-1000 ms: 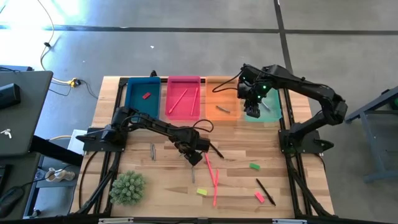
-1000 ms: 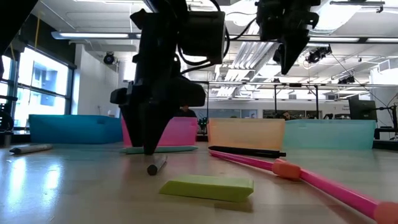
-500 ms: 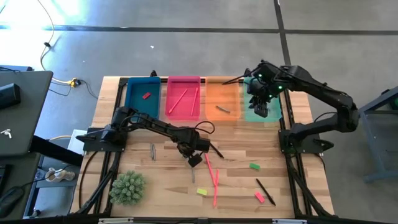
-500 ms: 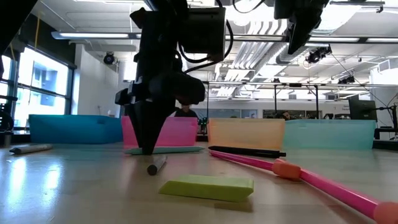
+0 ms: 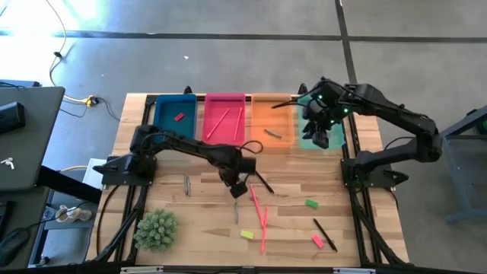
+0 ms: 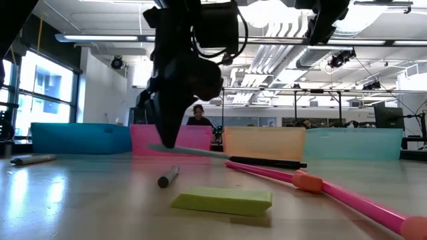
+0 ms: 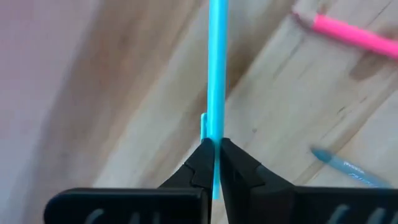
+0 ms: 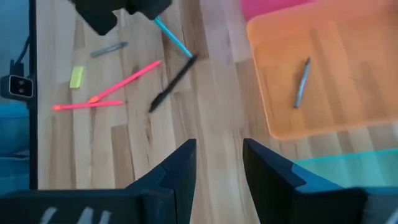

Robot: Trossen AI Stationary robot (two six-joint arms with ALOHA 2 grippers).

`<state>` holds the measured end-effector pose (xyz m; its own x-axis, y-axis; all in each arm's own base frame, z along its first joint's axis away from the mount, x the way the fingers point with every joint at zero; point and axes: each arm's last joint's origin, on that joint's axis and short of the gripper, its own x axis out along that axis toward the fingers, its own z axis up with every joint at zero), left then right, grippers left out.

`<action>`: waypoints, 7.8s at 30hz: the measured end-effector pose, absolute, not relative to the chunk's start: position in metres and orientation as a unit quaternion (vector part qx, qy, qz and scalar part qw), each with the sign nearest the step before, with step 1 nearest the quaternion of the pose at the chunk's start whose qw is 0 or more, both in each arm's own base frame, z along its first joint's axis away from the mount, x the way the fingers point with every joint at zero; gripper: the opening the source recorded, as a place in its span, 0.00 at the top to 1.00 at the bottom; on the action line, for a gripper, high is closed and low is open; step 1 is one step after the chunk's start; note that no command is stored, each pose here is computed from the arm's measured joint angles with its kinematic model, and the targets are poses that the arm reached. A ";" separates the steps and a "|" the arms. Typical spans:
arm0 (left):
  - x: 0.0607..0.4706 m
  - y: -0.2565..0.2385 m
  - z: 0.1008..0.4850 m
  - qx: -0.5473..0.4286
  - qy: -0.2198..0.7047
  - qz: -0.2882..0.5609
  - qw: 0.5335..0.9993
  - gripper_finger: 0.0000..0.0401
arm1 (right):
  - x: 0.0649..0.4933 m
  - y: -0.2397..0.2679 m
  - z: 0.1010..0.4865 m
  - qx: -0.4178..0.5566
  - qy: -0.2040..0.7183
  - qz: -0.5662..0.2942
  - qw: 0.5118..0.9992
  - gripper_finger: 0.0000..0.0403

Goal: Sort crayons/erasers/pens/pencils in bins
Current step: Put the blue pen into the green bin

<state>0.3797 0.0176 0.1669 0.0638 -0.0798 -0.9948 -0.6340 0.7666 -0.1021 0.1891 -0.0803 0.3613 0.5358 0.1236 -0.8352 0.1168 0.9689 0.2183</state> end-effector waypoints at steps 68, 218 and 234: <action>0.397 0.011 0.137 -0.240 0.618 0.264 0.701 0.67 | 0.196 -0.075 0.363 0.129 0.467 0.003 0.875 0.69; 0.232 0.083 0.262 -0.220 0.457 0.152 0.848 1.00 | 0.279 -0.017 0.156 0.235 0.621 -0.269 0.698 0.51; 0.232 0.083 0.262 -0.221 0.458 0.152 0.848 1.00 | 0.287 -0.024 0.136 0.252 0.633 -0.268 0.681 0.64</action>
